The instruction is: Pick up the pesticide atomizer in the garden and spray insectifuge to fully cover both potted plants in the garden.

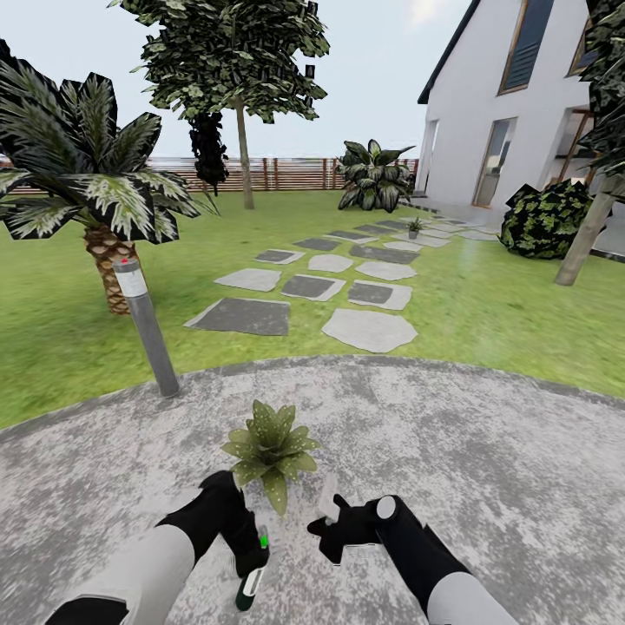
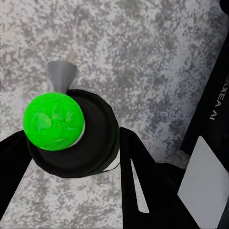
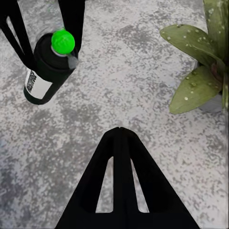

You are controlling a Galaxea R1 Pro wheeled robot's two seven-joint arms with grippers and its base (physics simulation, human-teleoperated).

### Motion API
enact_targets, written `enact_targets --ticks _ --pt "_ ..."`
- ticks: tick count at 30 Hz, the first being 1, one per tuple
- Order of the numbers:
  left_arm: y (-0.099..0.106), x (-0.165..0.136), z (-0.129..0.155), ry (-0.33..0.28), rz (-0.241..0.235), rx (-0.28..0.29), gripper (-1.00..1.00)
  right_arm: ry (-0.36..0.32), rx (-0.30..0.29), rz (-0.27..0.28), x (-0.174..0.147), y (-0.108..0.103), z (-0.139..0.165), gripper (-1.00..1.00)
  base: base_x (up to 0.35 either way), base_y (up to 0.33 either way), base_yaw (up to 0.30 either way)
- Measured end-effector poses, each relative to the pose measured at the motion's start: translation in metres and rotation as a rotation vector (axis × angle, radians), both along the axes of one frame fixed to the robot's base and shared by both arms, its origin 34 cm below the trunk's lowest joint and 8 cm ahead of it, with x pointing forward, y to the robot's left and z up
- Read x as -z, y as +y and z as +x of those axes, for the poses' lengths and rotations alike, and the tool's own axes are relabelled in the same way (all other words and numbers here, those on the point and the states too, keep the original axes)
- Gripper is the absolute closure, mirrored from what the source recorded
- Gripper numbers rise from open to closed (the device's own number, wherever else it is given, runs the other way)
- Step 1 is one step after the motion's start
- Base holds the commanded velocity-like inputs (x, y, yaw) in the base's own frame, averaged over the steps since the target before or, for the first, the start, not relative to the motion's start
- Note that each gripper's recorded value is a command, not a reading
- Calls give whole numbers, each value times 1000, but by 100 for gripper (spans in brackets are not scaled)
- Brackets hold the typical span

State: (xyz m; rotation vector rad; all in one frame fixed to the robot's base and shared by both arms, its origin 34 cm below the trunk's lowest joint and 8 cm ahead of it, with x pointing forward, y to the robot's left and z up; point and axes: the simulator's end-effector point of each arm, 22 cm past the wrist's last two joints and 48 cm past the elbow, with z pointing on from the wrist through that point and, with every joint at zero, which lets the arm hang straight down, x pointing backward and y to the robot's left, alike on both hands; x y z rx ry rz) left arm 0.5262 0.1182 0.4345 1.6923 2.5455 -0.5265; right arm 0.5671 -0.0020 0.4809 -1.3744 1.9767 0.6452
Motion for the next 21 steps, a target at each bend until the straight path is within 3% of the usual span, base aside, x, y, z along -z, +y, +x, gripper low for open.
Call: enact_targets --ticks 6,21 --pt "-12 0 10 -51 0 -4 100 -18 2 5 -6 1 5 100 0 0 0" --pt "-42 -7 9 -61 -47 16 100 -20 1 5 -6 1 6 100 0 0 0"
